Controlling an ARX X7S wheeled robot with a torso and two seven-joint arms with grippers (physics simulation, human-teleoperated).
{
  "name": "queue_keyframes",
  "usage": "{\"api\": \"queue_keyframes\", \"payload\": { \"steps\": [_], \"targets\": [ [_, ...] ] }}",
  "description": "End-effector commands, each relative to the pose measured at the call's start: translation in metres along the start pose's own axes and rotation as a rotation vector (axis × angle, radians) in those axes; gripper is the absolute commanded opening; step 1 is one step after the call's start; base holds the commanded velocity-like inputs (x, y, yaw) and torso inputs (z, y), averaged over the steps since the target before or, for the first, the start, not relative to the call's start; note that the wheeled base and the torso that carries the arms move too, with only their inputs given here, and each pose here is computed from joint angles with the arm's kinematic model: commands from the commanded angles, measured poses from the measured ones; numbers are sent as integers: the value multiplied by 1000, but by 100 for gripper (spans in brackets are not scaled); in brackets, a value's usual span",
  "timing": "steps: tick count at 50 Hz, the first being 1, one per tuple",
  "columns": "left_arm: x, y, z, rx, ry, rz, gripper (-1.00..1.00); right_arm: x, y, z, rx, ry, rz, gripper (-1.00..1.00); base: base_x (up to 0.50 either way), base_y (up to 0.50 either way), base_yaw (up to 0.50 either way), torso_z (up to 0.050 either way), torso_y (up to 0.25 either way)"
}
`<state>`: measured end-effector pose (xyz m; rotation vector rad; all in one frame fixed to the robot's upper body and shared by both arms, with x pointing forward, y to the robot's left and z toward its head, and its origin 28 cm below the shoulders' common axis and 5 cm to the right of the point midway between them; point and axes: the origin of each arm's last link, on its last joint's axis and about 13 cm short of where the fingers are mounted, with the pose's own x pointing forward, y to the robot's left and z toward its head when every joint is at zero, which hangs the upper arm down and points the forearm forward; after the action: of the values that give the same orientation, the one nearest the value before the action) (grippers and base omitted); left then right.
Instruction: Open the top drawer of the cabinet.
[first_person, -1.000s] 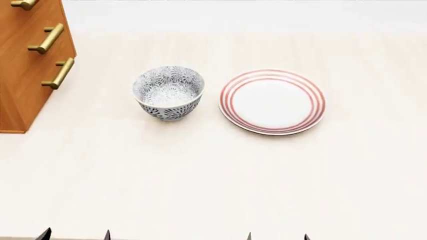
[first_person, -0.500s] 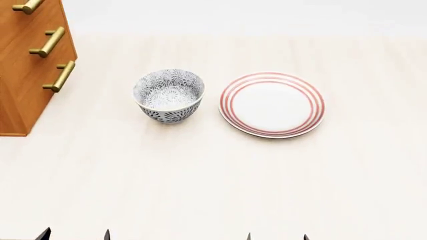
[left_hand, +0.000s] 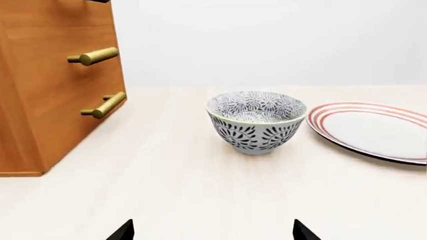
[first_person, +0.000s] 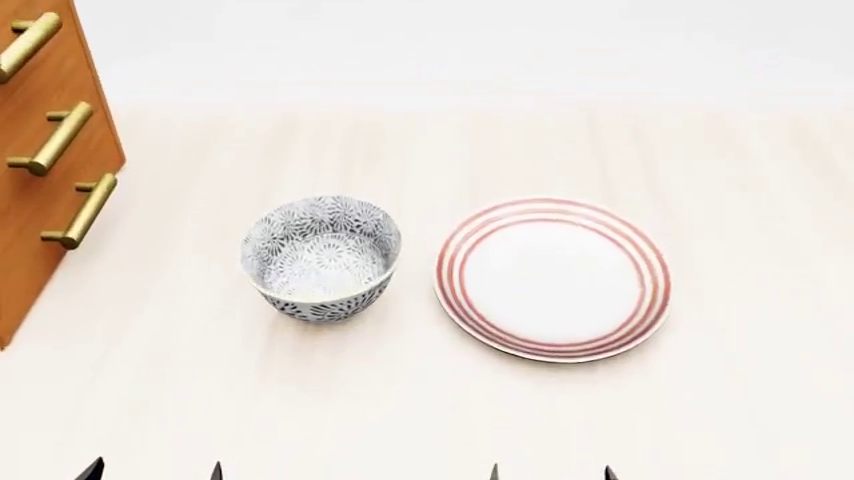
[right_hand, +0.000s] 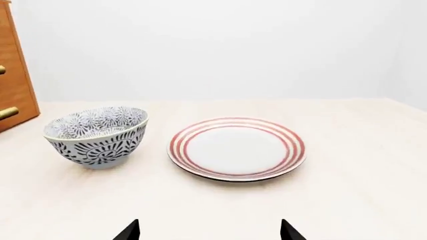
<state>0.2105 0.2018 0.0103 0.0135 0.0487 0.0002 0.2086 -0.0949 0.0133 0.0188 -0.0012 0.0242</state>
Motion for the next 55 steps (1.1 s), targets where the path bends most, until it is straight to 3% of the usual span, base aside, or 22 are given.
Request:
{"api": "queue_keyframes", "payload": {
  "steps": [1, 48, 55],
  "targets": [
    [0, 0, 1, -6, -7, -1, 100, 1, 0, 0, -4, -3, -2, 100, 500, 0, 0, 0, 0],
    [-1, -1, 1, -3, -4, -5, 100, 0, 0, 0, -4, -5, 5, 100, 500, 0, 0, 0, 0],
    [-1, -1, 1, -3, -5, -6, 100, -1, 1, 1, 3, -17, 12, 100, 73, 0, 0, 0, 0]
  ]
}}
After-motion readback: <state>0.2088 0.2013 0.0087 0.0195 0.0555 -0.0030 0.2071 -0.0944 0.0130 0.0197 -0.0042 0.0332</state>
